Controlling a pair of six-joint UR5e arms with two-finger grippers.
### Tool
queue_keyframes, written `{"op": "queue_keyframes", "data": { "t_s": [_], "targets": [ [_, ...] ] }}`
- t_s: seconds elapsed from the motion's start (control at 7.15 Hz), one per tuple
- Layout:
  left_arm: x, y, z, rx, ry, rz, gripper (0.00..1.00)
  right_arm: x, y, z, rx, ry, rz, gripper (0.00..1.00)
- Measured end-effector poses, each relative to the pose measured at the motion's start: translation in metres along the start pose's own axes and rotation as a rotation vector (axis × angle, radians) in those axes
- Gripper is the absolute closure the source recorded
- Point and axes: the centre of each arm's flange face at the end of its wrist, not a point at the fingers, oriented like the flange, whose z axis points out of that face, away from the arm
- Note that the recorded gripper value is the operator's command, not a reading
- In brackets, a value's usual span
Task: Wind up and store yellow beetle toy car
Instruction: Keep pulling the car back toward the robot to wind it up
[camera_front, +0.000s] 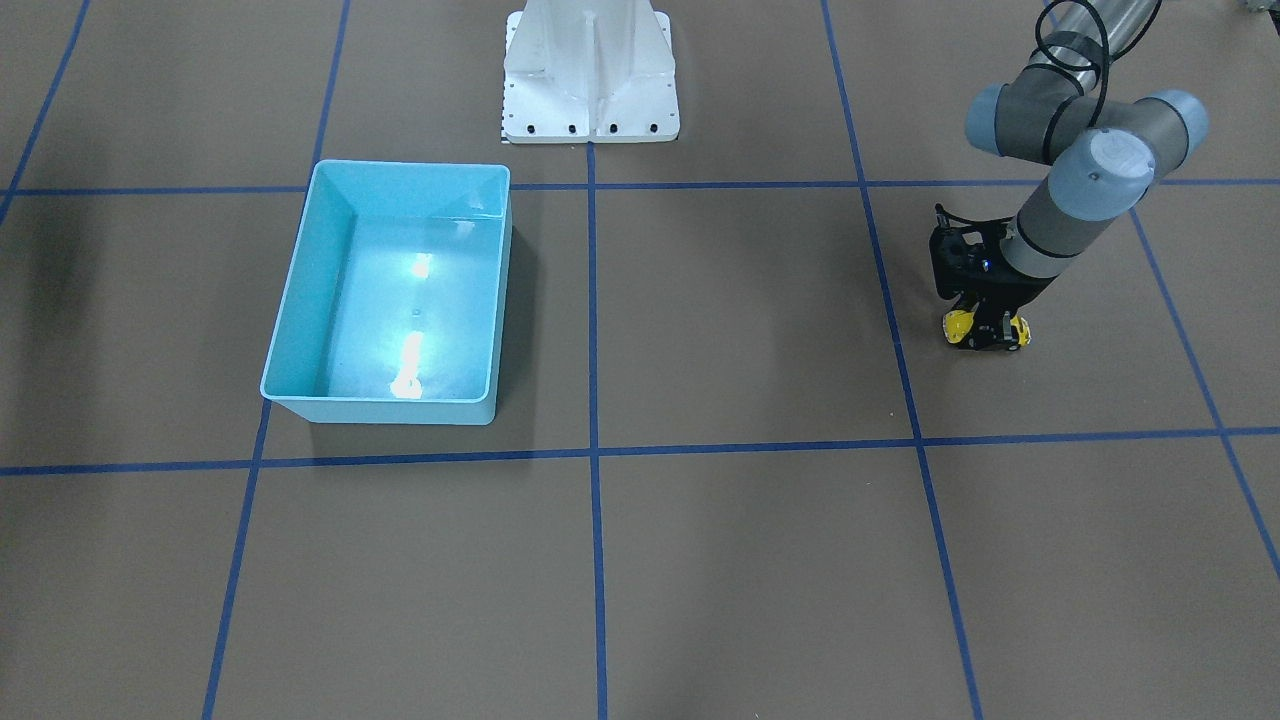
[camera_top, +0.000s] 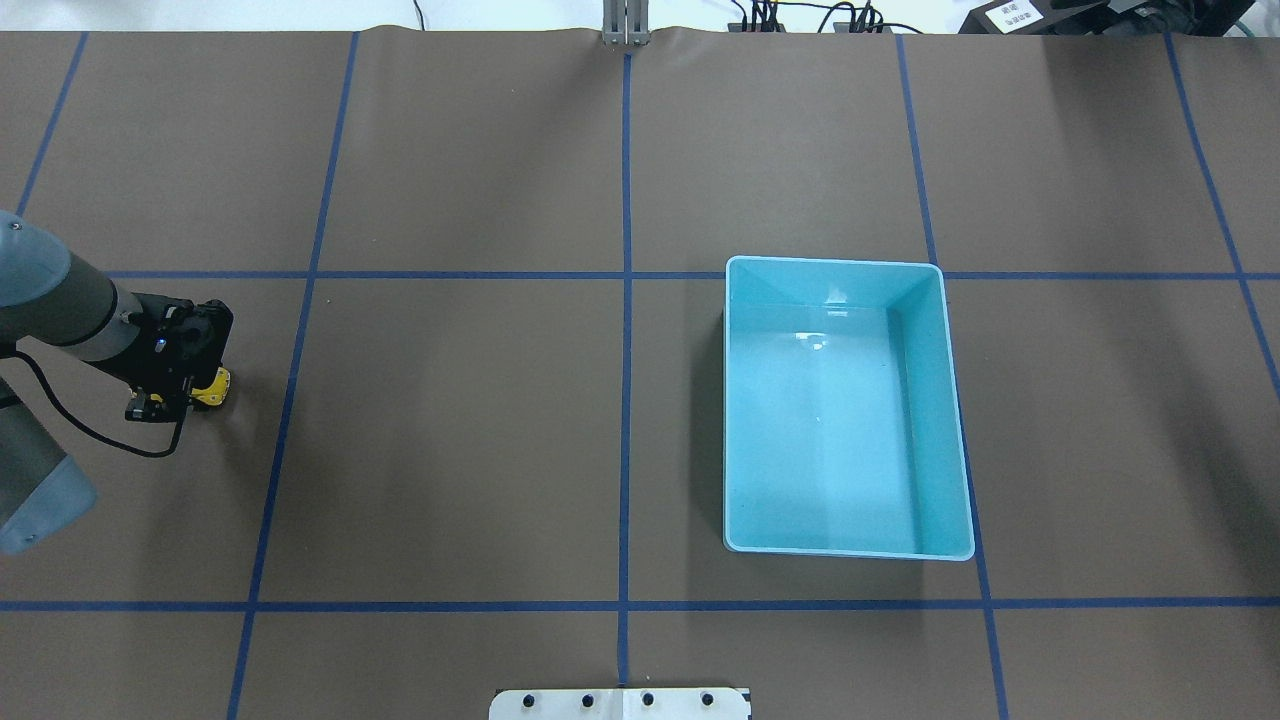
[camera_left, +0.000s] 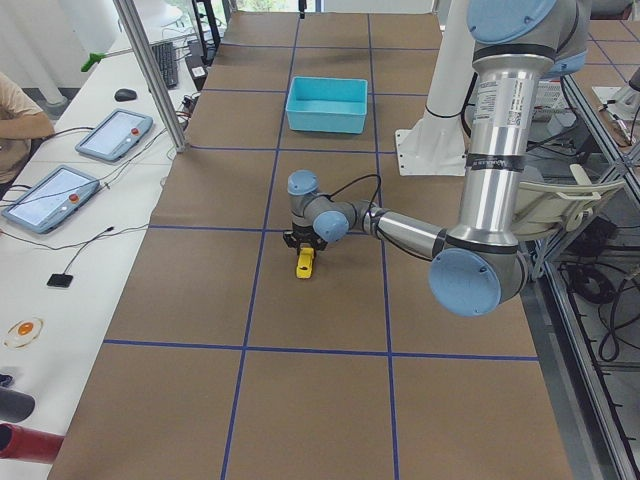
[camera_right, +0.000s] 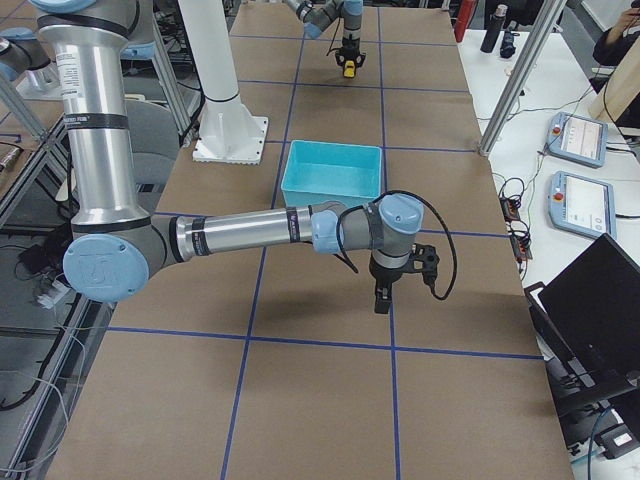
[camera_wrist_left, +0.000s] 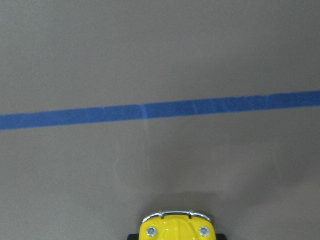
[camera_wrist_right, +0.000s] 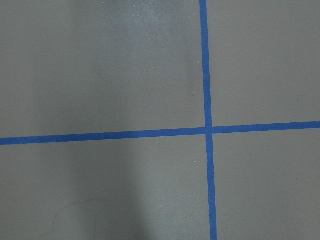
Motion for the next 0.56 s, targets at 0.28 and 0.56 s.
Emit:
{"op": "queue_keyframes", "data": {
  "t_s": [0.28, 0.56],
  "targets": [
    [0.0036, 0.0073, 0.0008, 0.003, 0.002, 0.0, 1.0, 0.0001, 0.0003, 0.0001, 0.0, 0.0, 0.0, 0.0],
    [0.0048, 0.0095, 0.001, 0.006, 0.0, 0.0, 0.01, 0.0005, 0.0007, 0.0004, -0.001, 0.0, 0.001, 0.0]
  ]
}}
